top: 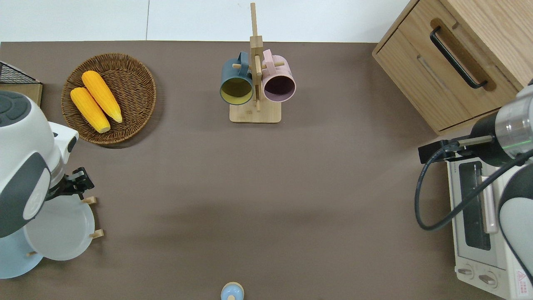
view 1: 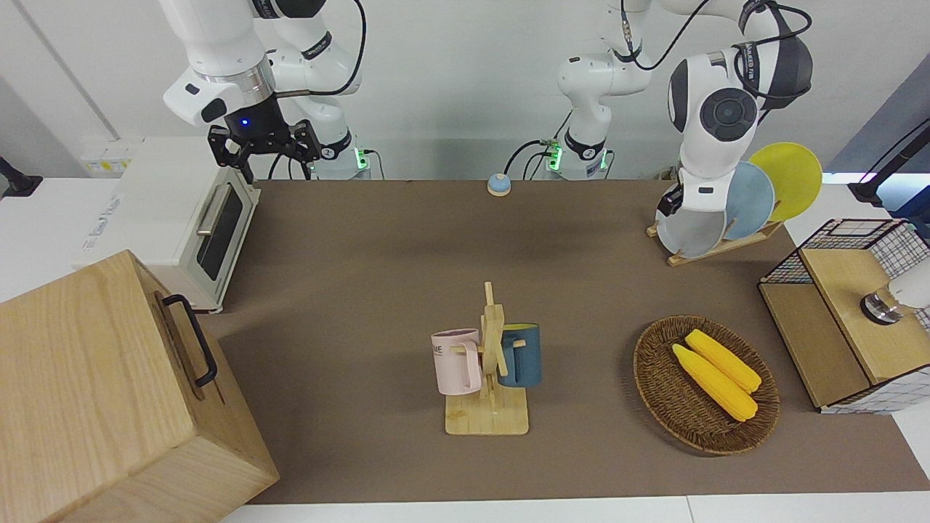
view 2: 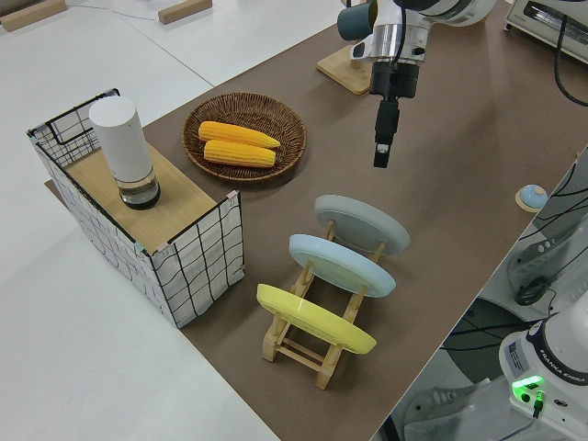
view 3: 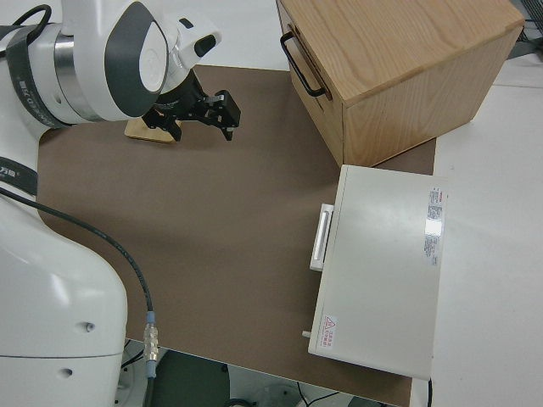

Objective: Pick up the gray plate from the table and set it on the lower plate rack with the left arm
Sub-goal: 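Open the left gripper and withdraw it from the rack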

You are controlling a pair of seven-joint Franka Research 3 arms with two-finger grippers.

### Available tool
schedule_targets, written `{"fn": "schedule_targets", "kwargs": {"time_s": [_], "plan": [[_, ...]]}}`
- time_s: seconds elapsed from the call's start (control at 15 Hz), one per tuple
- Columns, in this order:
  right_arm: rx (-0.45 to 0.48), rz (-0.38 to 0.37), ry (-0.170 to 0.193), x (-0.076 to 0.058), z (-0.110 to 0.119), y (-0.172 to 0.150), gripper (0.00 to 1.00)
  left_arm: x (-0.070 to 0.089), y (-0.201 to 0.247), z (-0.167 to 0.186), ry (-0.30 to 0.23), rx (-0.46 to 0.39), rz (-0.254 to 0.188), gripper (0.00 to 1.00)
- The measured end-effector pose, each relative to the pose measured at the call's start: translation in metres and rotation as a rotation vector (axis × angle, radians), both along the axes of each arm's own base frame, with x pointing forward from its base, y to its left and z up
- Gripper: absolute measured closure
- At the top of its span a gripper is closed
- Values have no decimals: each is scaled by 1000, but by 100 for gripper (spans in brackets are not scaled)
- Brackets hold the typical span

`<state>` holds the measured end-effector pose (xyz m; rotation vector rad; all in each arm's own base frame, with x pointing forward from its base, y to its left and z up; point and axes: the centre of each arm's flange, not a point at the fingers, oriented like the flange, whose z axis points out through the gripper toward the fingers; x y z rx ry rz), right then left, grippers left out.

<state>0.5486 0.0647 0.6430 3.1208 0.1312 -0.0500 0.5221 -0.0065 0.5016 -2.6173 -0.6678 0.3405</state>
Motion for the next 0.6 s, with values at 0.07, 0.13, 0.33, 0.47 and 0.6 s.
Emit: {"fn": "schedule_targets", "kwargs": {"time_s": [0.07,0.13,0.33,0.47,0.6], "plan": [[0,0,0,0,0,0,1,4,-1,11,-24,-45,0,1],[0,0,0,0,0,0,1,7,-2,23,-43,-89,-5,1],[0,0,0,0,0,0,1,13,15,64,-111,-219,-36,1],[0,0,0,0,0,0,1,12,31,88,-135,-262,-122,1],[0,0,0,0,0,0,1,9,37,105,-132,-298,-251,2]]}}
